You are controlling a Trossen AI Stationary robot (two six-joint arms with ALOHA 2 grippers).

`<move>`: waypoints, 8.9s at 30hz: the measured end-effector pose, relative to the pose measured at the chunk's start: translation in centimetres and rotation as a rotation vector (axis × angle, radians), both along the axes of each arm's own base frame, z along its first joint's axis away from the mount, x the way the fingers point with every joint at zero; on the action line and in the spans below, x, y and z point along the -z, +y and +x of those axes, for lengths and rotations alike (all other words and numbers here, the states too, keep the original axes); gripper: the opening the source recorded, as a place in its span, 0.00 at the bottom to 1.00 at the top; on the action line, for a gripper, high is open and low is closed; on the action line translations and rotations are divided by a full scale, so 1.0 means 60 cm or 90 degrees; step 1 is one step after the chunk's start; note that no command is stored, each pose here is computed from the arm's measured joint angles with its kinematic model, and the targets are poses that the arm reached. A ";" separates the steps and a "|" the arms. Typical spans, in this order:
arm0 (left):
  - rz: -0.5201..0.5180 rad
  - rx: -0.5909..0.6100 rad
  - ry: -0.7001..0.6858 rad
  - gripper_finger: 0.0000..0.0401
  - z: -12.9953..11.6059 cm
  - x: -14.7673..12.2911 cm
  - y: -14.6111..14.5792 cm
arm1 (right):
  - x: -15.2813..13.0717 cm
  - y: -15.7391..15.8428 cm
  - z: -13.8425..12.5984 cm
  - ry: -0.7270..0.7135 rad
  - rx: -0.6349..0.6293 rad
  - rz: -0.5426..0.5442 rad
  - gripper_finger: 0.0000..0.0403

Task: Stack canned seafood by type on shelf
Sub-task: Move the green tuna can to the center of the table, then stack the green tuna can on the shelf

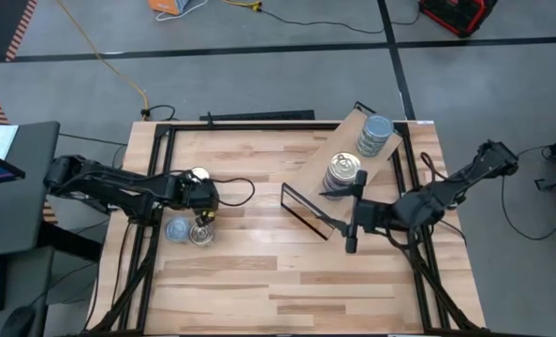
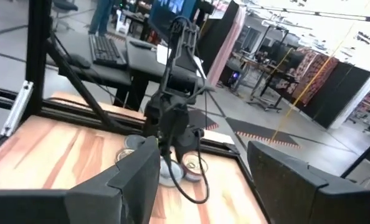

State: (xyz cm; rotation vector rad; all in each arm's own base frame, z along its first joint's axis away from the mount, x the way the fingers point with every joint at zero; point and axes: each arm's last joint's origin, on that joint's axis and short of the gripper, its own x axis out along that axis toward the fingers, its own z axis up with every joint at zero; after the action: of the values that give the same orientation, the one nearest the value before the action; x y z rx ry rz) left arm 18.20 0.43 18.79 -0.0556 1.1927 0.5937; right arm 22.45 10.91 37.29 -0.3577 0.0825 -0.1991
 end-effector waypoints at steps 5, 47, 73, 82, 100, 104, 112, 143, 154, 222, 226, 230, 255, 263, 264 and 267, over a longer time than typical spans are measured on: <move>-0.008 0.078 -0.031 0.32 0.008 0.019 -0.001 | 0.008 0.007 0.006 0.011 -0.004 -0.002 0.67; 0.003 0.289 -0.015 0.32 0.120 0.051 -0.039 | 0.016 0.007 0.008 0.028 -0.003 0.018 0.67; 0.153 0.615 -0.133 0.32 0.220 -0.034 -0.212 | 0.018 0.007 0.008 0.032 0.002 0.034 0.67; 0.139 0.677 -0.064 0.32 0.200 0.018 -0.266 | 0.019 0.006 0.008 0.030 0.004 0.046 0.67; 0.374 0.631 0.061 0.05 0.210 0.106 -0.286 | 0.020 0.006 0.008 0.023 0.012 0.101 0.67; 0.356 0.615 0.045 0.02 0.209 0.104 -0.286 | 0.020 0.006 0.008 0.021 0.012 0.107 0.67; 0.282 0.594 -0.004 0.00 0.197 0.069 -0.285 | 0.020 0.006 0.008 0.019 0.012 0.110 0.67; 0.165 0.576 -0.064 0.06 0.188 0.025 -0.277 | 0.020 0.006 0.008 0.016 0.013 0.125 0.67; 0.157 0.618 -0.042 0.43 0.186 0.032 -0.273 | 0.024 0.000 0.010 0.026 0.026 0.136 0.67; 0.119 0.705 0.010 0.34 0.196 -0.101 -0.320 | 0.028 -0.014 0.010 0.036 0.048 0.177 0.67; 0.128 0.733 0.017 0.57 0.217 -0.104 -0.293 | 0.030 -0.023 -0.002 0.060 0.061 0.193 0.67; 0.161 0.791 0.067 0.71 0.224 -0.102 -0.270 | 0.028 -0.024 -0.013 0.065 0.058 0.210 0.67; 0.153 1.042 0.219 0.63 0.272 -0.051 -0.207 | 0.025 -0.016 -0.020 0.067 0.038 0.192 0.67; 0.136 1.046 0.246 0.58 0.278 -0.035 -0.207 | 0.027 -0.016 -0.020 0.070 0.042 0.203 0.67; 0.142 1.043 0.247 0.55 0.278 -0.035 -0.207 | 0.027 -0.016 -0.020 0.071 0.041 0.202 0.67; 0.153 1.019 0.241 0.42 0.282 -0.044 -0.208 | 0.027 -0.015 -0.020 0.071 0.041 0.202 0.67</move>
State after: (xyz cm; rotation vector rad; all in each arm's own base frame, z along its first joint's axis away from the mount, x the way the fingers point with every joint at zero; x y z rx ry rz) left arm 35.09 -12.05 21.42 1.1573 1.1286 -0.7084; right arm 21.23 10.02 35.65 -0.0501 0.2336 -0.2257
